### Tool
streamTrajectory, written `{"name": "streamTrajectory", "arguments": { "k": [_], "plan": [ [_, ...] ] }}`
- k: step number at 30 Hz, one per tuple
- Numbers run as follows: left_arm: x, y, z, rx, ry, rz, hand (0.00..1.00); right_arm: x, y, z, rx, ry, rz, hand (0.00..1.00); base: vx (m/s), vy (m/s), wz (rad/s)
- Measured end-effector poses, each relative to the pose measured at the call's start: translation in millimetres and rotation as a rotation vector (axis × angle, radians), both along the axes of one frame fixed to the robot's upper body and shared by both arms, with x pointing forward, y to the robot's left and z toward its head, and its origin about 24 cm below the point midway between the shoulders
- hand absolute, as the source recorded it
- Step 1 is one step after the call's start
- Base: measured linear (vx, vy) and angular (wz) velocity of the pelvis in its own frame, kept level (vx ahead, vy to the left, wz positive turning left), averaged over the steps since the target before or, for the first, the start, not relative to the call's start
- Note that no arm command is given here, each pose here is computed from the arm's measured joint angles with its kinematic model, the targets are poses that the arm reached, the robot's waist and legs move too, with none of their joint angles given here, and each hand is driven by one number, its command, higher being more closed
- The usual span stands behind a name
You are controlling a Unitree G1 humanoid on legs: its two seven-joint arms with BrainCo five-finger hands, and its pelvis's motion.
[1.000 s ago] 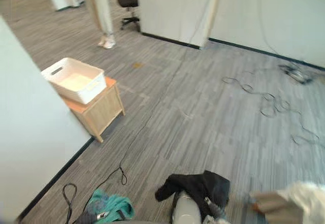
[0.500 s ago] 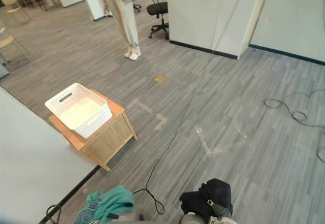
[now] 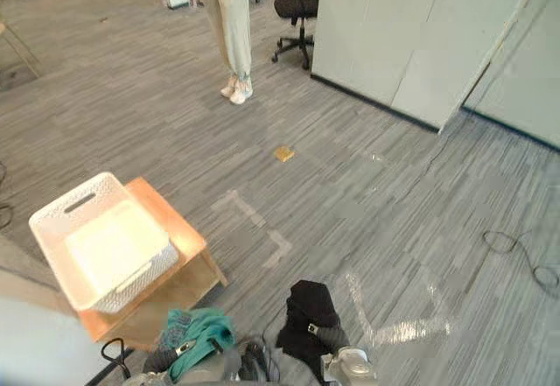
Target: Tidy the bed and pick cloth on bed and put in laundry
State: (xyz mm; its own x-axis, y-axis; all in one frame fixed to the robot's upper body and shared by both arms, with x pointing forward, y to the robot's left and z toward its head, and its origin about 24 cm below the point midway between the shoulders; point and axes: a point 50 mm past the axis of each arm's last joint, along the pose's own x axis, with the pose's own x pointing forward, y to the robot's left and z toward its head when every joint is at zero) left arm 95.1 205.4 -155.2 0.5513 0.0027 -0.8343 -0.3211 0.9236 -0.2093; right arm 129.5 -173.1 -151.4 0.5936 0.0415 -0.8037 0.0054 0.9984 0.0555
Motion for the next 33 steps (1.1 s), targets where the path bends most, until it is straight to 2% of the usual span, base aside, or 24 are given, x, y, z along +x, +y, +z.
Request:
{"name": "streamTrajectory", "arguments": {
  "k": [3, 8, 11, 14, 17, 18, 22, 29, 31, 33],
  "plan": [
    [7.7, -15.7, -3.4, -0.006, 0.045, -0.029, 1.0, -14.5, -15.8, -2.9, -0.036, 0.034, -0.021, 1.0, 0.62, 0.029, 1.02],
    [27.0, -27.0, 0.7, 0.005, 0.006, -0.086, 1.0, -1.9, -15.4, 4.5, -0.044, -0.066, -0.055, 1.0, 0.48, -0.175, 1.37],
    [27.8, -24.3, 0.8, 0.042, 0.006, -0.118, 1.0, -1.1, -9.6, 3.5, -0.041, -0.064, -0.055, 1.0, 0.48, -0.382, 1.01],
    [17.2, -37.2, -3.4, 0.03, 0.025, -0.158, 1.0, 12.7, -12.0, 6.1, -0.056, -0.077, -0.044, 1.0, 0.42, -0.29, -0.14],
    [13.8, -35.8, -4.1, 0.062, 0.031, -0.19, 1.0, 11.6, -15.0, 4.6, -0.07, -0.053, -0.019, 1.0, 0.36, -0.257, -0.18],
    [13.1, -35.8, -4.2, 0.068, 0.031, -0.181, 1.0, 11.0, -14.1, 4.1, -0.068, -0.048, -0.015, 1.0, 0.3, -0.222, -0.22],
    [4.7, -18.4, -1.2, 0.097, -0.016, 0.027, 1.0, 6.5, -8.2, 4.2, -0.08, -0.048, 0.103, 1.0, 0.23, -0.129, -0.7],
    [14.6, -20.0, 4.4, 0.075, -0.086, 0.103, 1.0, 9.4, 11.4, 3.3, -0.091, -0.043, 0.213, 1.0, 0.33, 0.055, -1.14],
    [17.9, -30.2, 3.7, 0.062, -0.083, 0.106, 1.0, 11.0, 17.7, 5.3, -0.092, -0.066, 0.24, 1.0, 0.36, 0.218, -0.33],
    [27.2, -25.6, 7.2, 0.075, -0.113, 0.088, 1.0, 8.1, 29.0, 5.7, -0.083, -0.086, 0.281, 1.0, 0.29, 0.14, 0.54]
  ]
}}
